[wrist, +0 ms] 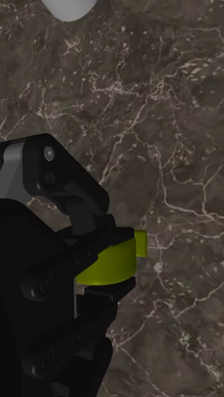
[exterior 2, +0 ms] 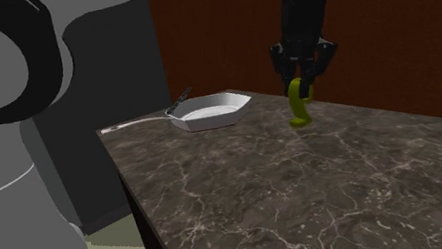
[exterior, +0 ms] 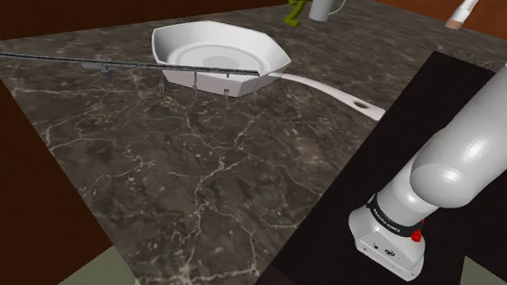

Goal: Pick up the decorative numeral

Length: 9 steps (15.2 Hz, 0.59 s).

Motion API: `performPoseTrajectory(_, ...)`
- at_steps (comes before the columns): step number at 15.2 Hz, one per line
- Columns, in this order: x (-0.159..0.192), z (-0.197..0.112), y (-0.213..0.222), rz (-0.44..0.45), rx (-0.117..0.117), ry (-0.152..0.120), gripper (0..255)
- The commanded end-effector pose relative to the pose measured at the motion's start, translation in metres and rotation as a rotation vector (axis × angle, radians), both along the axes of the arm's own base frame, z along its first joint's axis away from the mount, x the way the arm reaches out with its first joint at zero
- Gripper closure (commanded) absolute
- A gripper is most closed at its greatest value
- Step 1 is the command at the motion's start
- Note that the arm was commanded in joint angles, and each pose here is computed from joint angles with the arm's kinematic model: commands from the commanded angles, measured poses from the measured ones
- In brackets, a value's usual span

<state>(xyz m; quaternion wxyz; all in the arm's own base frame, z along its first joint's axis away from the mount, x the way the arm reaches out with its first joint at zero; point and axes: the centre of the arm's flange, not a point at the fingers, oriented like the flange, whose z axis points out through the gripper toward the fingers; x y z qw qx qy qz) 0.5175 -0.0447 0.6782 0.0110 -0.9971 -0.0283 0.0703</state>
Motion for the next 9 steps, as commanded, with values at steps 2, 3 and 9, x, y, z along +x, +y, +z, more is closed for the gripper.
performPoseTrajectory(2,0.001,0.016,-0.001,0.0,0.0,0.0,255)
performPoseTrajectory(3,0.001,0.022,-0.001,0.0,0.0,0.0,255)
performPoseTrajectory(9,0.001,0.044,-0.001,0.0,0.0,0.0,255)
